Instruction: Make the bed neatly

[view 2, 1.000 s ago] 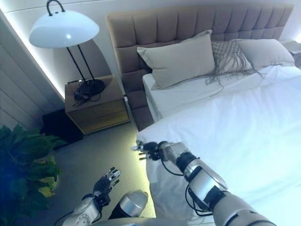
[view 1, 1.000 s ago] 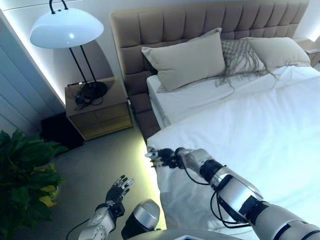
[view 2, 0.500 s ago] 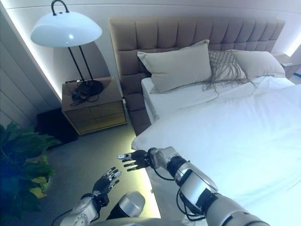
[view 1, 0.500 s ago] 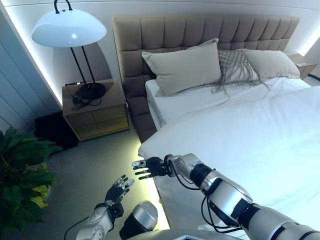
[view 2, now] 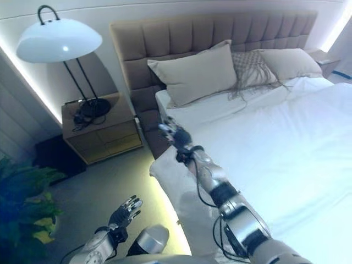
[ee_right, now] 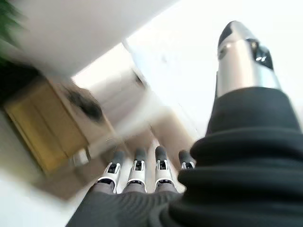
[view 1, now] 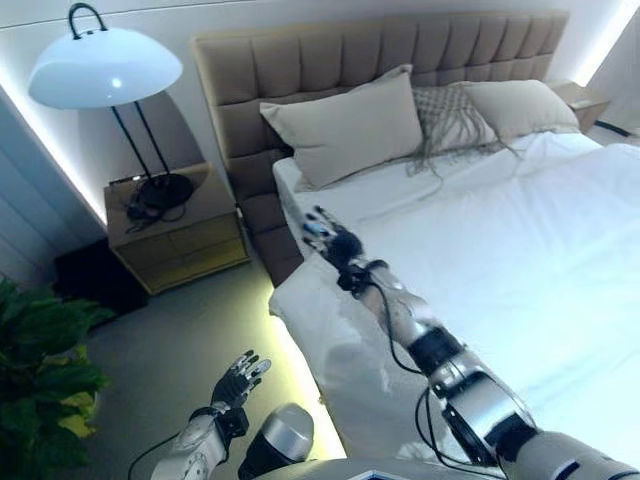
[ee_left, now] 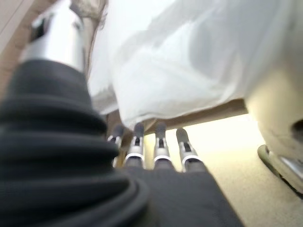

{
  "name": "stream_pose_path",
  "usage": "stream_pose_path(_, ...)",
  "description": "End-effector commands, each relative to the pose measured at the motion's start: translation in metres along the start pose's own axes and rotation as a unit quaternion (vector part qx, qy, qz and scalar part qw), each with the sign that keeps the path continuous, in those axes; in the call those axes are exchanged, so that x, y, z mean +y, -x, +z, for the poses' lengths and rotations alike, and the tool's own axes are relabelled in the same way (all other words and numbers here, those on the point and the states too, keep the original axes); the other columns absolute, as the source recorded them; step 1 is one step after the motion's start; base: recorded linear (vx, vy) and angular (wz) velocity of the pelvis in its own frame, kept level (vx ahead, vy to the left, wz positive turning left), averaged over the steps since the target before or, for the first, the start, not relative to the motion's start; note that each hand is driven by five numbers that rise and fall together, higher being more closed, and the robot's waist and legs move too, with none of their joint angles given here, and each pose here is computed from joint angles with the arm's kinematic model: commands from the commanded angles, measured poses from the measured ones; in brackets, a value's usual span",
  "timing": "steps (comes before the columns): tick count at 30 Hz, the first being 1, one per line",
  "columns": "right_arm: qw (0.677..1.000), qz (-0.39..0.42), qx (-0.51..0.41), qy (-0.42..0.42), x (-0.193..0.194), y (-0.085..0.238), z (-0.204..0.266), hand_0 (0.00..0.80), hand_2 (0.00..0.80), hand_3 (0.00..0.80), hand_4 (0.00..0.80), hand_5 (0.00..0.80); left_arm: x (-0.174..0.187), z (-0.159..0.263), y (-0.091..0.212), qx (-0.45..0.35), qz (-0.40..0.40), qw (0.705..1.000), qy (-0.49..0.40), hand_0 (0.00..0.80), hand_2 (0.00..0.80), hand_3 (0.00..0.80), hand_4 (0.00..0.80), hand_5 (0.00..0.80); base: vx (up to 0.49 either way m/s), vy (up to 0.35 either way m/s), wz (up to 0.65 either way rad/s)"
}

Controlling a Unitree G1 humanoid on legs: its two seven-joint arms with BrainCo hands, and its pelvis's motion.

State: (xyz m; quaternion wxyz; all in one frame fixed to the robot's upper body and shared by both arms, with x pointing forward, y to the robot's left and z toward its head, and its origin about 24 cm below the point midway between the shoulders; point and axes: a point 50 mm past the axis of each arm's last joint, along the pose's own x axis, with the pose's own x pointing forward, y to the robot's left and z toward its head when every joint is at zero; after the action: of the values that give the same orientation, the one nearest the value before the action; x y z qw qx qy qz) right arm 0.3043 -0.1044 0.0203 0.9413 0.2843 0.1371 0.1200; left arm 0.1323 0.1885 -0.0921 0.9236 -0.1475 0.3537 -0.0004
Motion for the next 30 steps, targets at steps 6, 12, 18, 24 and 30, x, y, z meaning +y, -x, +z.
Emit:
stream_pose_path(6, 0.994, -0.098, -0.012, 0.042, -0.072, 0.067, -0.017, 0.000, 0.000, 0.000, 0.000, 0.000, 0.002, 0.040, -0.003, -0.099, -0.020, 0.994, -0.044, 0.000, 0.000, 0.000, 0.000, 0.000, -0.059, -0.170, -0.49)
stream_pose_path(12, 0.966, -0.259, -0.018, -0.002, -0.127, 0.112, -0.035, 0.000, 0.000, 0.000, 0.000, 0.000, 0.008, 0.053, -0.005, -0.113, -0.036, 0.991, -0.068, 0.000, 0.000, 0.000, 0.000, 0.000, -0.087, -0.124, -0.30)
stream_pose_path(18, 0.949, -0.311, -0.021, -0.038, -0.146, 0.134, -0.048, 0.000, 0.000, 0.000, 0.000, 0.000, 0.009, 0.057, -0.010, -0.112, -0.029, 0.989, -0.092, 0.000, 0.000, 0.000, 0.000, 0.000, -0.117, -0.079, -0.31)
stream_pose_path(24, 0.944, -0.328, -0.012, -0.038, -0.154, 0.140, -0.058, 0.000, 0.000, 0.000, 0.000, 0.000, 0.009, 0.053, -0.017, -0.103, -0.025, 0.991, -0.082, 0.000, 0.000, 0.000, 0.000, 0.000, -0.077, -0.187, -0.40)
stream_pose_path(30, 0.945, -0.324, -0.005, -0.038, -0.152, 0.137, -0.060, 0.000, 0.000, 0.000, 0.000, 0.000, 0.003, 0.047, -0.022, -0.087, -0.041, 0.994, -0.048, 0.000, 0.000, 0.000, 0.000, 0.000, -0.072, -0.199, -0.10)
